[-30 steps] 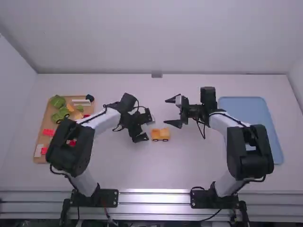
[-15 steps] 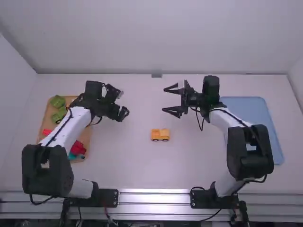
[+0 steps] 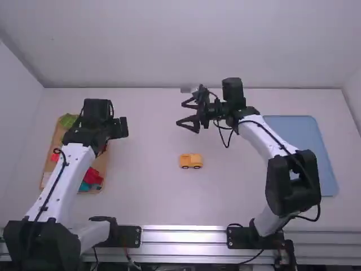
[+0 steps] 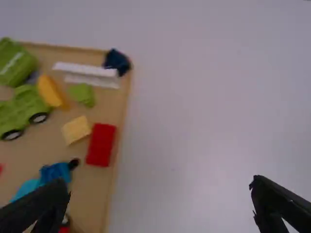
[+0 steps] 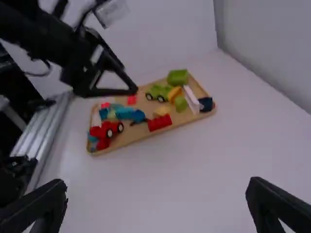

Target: Assemble lego blocks to make yellow taxi

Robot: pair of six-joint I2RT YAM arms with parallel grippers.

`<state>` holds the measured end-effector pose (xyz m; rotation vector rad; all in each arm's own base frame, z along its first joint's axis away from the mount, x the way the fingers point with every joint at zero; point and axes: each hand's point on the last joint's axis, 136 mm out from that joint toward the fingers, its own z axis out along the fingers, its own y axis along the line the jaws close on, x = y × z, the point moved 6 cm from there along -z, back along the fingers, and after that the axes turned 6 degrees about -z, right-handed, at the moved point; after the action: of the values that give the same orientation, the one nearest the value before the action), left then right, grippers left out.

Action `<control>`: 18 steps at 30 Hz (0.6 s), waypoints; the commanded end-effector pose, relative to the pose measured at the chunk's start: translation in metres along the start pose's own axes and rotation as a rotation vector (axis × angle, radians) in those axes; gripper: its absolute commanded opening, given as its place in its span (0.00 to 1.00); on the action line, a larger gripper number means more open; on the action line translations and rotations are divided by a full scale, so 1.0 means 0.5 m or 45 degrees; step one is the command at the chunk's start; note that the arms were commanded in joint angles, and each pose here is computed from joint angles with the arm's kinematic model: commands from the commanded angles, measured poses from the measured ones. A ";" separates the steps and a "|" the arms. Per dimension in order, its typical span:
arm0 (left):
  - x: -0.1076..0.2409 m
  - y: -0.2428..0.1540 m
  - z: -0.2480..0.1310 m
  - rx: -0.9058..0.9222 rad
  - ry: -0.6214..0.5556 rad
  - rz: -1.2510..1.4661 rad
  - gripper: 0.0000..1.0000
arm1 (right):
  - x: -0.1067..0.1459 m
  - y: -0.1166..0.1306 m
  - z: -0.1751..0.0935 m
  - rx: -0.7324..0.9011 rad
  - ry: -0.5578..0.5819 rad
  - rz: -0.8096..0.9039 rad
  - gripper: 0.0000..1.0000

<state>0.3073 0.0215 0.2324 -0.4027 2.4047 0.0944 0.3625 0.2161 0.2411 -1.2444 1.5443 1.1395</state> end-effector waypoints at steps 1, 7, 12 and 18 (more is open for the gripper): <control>-0.007 0.030 -0.017 -0.156 -0.057 -0.109 0.99 | -0.061 -0.006 0.012 0.102 0.062 -0.242 0.99; 0.021 0.063 -0.034 -0.313 -0.017 -0.259 0.99 | -0.088 0.006 0.034 0.154 0.168 -0.298 0.99; 0.034 0.136 -0.049 -0.587 -0.053 -0.483 0.99 | -0.085 0.005 0.035 0.164 0.181 -0.302 0.99; 0.040 0.211 -0.046 -0.509 0.075 -0.643 0.99 | -0.091 0.002 0.035 0.174 0.164 -0.311 0.99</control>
<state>0.2500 0.1047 0.2204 -1.1551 2.2984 0.4319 0.3694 0.2445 0.2707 -1.3976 1.5104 0.8127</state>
